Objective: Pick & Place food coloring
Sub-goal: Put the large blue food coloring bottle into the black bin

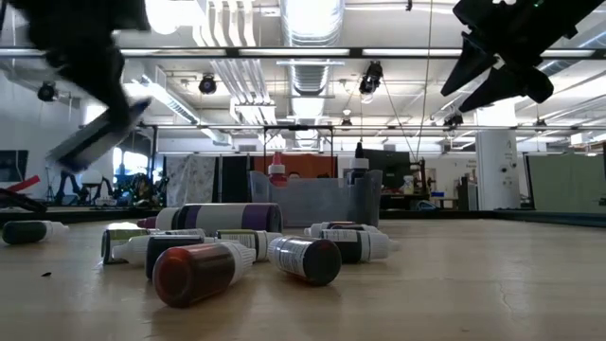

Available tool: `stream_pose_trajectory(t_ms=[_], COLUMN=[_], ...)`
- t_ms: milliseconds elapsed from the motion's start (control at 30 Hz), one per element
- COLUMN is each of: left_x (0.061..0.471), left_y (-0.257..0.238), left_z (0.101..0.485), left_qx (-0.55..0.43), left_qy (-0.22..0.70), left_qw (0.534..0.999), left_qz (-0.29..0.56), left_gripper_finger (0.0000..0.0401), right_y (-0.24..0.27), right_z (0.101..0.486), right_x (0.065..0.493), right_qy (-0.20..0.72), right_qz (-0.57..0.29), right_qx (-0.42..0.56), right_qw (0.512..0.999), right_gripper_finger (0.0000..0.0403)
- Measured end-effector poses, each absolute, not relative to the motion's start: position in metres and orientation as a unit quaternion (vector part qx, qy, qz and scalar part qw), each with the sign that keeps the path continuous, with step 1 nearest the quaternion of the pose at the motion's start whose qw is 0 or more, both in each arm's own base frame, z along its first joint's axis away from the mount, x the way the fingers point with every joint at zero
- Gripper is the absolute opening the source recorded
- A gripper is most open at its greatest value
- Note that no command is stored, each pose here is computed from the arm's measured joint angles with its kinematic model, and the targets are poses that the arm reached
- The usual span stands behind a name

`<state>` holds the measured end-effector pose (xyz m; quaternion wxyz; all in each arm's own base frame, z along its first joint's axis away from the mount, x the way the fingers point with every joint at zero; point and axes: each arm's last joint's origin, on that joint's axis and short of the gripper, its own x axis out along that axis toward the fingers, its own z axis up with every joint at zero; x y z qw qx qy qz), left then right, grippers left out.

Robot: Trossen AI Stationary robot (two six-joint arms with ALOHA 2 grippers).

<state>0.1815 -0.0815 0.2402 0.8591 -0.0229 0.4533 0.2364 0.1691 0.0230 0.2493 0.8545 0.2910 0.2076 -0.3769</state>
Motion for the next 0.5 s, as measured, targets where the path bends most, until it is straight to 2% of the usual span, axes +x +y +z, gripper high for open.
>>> stream_pose_trajectory(t_ms=[100, 200, 500], left_x=[0.169, 0.158, 0.173], left_y=[-0.071, -0.068, -0.079], left_z=[0.259, 0.258, 0.205], left_qx=[-0.127, -0.174, -0.177], left_qy=[0.267, 0.130, 0.047], left_qw=[0.888, 0.897, 0.925], left_qz=[0.353, 0.386, 0.333], left_gripper_finger=[0.0078, 0.0078, 0.0086], right_y=[0.023, 0.023, 0.024], right_z=[0.250, 0.250, 0.253], right_x=[0.169, 0.170, 0.173], right_qy=[0.200, 0.195, 0.181], right_qz=[-0.382, -0.382, -0.370], right_qx=[0.294, 0.300, 0.304], right_qw=[0.853, 0.852, 0.859], right_gripper_finger=[0.0221, 0.0221, 0.0221])
